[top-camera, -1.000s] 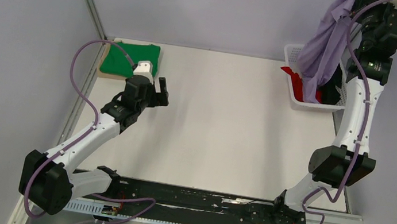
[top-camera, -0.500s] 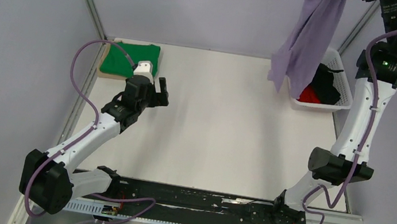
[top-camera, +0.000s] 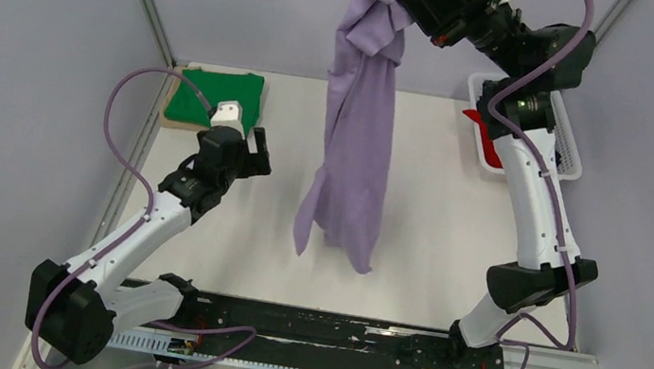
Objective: Fold and stack the t-shirts
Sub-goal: Move the tshirt to the center of the board
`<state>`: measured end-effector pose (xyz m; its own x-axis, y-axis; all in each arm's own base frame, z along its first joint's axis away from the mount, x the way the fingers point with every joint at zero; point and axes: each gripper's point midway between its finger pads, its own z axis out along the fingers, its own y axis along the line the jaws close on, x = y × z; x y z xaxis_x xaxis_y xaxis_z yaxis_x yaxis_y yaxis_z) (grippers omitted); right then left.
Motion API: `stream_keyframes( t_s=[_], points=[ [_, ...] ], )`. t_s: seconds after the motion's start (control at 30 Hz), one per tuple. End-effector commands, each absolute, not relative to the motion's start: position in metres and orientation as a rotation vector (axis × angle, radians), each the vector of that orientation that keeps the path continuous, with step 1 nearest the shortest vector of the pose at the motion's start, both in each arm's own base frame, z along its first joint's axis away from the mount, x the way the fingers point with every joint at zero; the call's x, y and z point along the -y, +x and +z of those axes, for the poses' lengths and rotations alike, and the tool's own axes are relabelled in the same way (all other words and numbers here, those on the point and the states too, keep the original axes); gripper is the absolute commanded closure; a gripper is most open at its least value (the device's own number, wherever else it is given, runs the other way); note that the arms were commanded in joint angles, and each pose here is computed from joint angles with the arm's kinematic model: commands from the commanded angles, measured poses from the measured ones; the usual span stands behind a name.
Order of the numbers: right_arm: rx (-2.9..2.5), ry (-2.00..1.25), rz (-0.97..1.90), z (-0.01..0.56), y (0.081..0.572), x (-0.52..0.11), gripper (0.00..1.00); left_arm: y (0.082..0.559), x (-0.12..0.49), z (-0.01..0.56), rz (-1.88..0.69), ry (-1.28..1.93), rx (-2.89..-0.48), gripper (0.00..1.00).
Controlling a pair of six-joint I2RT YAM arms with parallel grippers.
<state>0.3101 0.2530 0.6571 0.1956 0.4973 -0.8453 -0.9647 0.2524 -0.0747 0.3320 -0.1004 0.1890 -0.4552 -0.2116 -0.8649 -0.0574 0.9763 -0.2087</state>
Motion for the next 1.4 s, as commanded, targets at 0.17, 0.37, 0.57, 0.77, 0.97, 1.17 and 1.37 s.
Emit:
stream_keyframes(
  t_s=[0.17, 0.37, 0.57, 0.77, 0.97, 1.17, 1.37],
  points=[
    [-0.807, -0.703, 1.108, 0.657, 0.304, -0.262, 1.00, 0.305, 0.047, 0.219, 0.005, -0.406, -1.947, 0.00],
    [-1.216, -0.275, 0.858, 0.538, 0.372, -0.212, 0.99, 0.299, 0.041, 0.220, 0.014, -0.443, -1.930, 0.00],
    [-1.778, 0.384, 0.371, 0.280, 0.405, -0.077, 0.92, 0.309, 0.057, 0.212, -0.029, -0.403, -1.984, 0.00],
    [-2.006, 0.692, 0.224, 0.164, 0.380, -0.004, 0.51, 0.319, 0.096, 0.191, -0.198, -0.293, -2.093, 0.00],
    [-1.954, 0.832, 0.031, 0.162, 0.367, 0.029, 0.05, 0.307, 0.128, 0.150, -0.364, -0.228, -2.242, 0.00],
    [-1.977, 0.838, 0.032, 0.151, 0.352, 0.028, 0.00, 0.289, 0.143, 0.113, -0.478, -0.214, -2.315, 0.00],
    [-2.005, 0.836, 0.040, 0.143, 0.351, 0.025, 0.00, 0.285, 0.139, 0.081, -0.481, -0.279, -2.364, 0.00]
  ],
)
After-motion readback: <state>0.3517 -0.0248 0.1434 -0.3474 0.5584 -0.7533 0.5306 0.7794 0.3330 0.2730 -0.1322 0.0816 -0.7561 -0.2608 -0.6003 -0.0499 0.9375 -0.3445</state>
